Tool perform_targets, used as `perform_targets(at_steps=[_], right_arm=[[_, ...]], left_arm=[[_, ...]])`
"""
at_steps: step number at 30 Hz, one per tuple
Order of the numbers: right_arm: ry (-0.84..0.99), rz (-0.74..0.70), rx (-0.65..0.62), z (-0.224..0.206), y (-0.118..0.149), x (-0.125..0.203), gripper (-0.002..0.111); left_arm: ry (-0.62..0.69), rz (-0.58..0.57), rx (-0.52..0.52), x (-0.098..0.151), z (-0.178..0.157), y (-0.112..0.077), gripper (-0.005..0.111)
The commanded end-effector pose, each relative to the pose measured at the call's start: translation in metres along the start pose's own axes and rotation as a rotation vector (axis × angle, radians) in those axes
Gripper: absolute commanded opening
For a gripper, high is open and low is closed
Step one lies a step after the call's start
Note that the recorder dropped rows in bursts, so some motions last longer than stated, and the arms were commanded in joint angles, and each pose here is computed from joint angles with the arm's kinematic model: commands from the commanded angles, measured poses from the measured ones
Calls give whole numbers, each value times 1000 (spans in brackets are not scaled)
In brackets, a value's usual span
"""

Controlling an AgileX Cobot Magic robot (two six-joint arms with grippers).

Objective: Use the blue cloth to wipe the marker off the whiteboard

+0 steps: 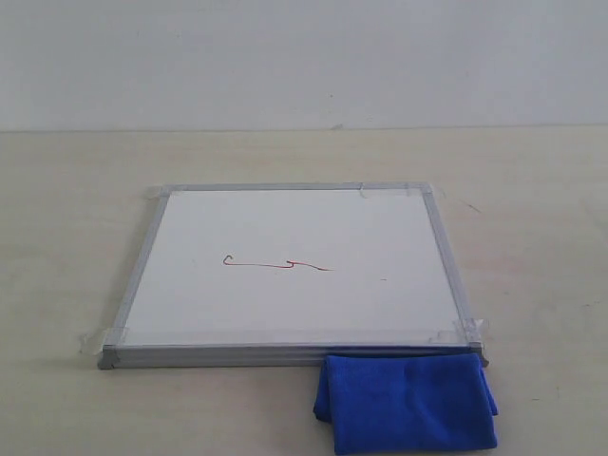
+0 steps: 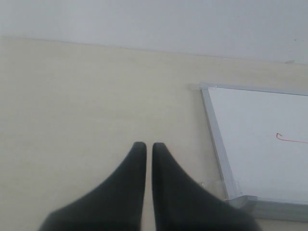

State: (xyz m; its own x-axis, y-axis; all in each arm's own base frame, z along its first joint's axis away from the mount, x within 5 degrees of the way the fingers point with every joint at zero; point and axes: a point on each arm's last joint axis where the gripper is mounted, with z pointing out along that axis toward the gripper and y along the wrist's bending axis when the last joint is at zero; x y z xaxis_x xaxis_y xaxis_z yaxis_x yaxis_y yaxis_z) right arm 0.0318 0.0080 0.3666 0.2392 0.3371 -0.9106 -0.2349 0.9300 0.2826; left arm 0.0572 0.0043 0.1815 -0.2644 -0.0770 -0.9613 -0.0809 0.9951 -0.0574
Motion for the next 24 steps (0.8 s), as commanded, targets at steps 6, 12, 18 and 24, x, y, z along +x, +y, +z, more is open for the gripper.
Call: perform_targets(at_steps=[6,12,18,24], right_arm=[[673,-612,-184,102,2,20,1],[1022,-624,-443,142,-9,86,1],[1284,-565,-597,157,-23,141,2],[1352,-600,-736,168,-17,183,31]], left_arm=[[-14,-3,2,-2,-1,0,4],[-14,-3,2,-2,-1,0,4],[-14,-3,2,-2,-1,0,4],[-14,-3,2,-2,-1,0,4]])
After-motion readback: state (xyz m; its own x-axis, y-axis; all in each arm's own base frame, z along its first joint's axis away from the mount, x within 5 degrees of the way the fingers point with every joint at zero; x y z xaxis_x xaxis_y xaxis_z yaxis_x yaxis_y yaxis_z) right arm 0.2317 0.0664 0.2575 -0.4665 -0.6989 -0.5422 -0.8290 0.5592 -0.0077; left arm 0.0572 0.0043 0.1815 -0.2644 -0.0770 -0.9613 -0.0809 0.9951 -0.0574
